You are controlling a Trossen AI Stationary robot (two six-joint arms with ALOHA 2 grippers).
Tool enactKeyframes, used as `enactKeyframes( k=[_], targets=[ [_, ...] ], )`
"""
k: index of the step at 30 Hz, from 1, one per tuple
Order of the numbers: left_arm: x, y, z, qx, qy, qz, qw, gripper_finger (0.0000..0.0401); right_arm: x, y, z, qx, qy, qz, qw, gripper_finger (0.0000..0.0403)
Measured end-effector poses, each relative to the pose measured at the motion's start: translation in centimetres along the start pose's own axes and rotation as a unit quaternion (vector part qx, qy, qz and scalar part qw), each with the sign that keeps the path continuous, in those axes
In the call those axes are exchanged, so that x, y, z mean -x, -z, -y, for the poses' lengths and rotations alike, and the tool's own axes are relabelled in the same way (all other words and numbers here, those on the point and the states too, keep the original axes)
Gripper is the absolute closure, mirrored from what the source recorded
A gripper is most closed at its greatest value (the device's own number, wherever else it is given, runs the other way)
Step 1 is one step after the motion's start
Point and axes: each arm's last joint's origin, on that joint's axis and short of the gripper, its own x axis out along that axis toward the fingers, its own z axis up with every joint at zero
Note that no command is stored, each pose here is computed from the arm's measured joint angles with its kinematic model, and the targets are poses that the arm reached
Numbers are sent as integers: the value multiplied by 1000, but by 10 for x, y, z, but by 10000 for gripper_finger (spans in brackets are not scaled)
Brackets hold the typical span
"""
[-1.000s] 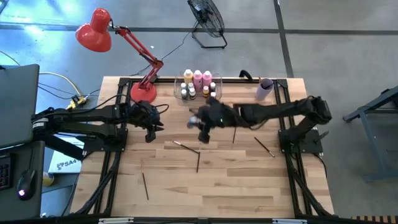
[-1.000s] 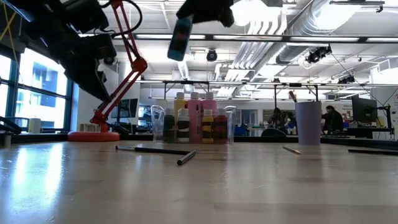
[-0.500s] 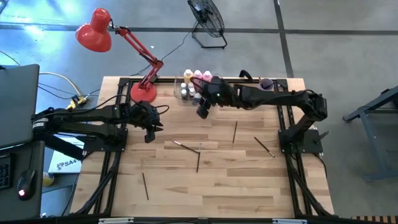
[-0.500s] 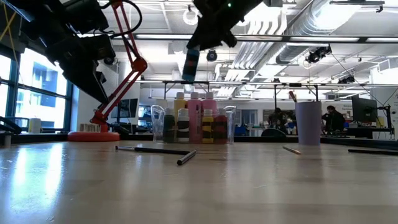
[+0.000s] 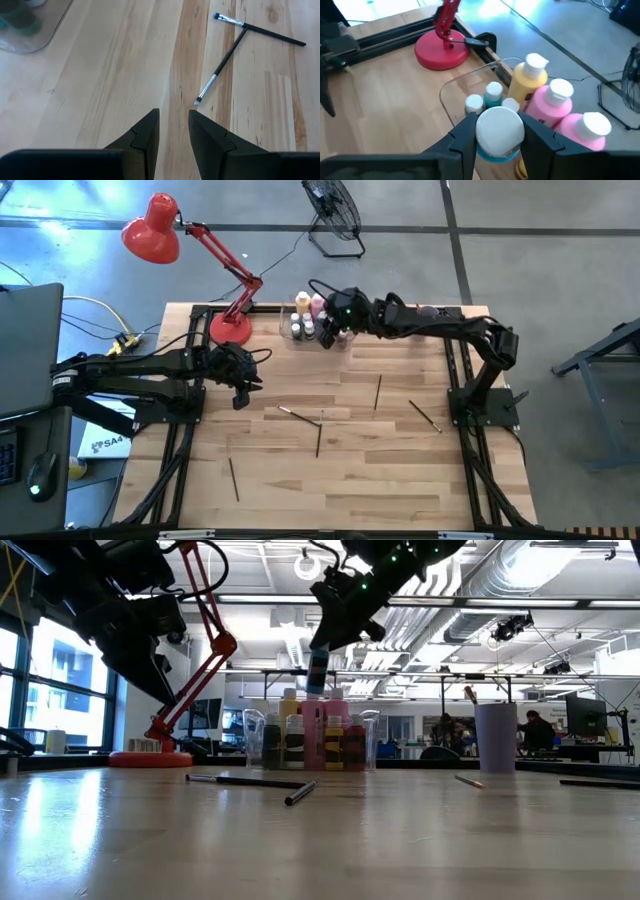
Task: Pick & Place Paint Supplies
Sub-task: Put the small light blue paint bottle into the transparent bin
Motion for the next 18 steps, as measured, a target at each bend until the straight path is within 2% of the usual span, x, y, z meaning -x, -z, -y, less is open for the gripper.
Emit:
enactKeyframes(
  k=[10, 18],
  targets=[
    [0, 0, 0, 0, 0, 0, 1000, 299, -23, 11, 8, -15, -3, -19, 1000, 287],
    [0, 0, 0, 0, -1, 0, 1000, 299, -49, 29, 14, -10, 26, -52, 998, 293]
  ],
)
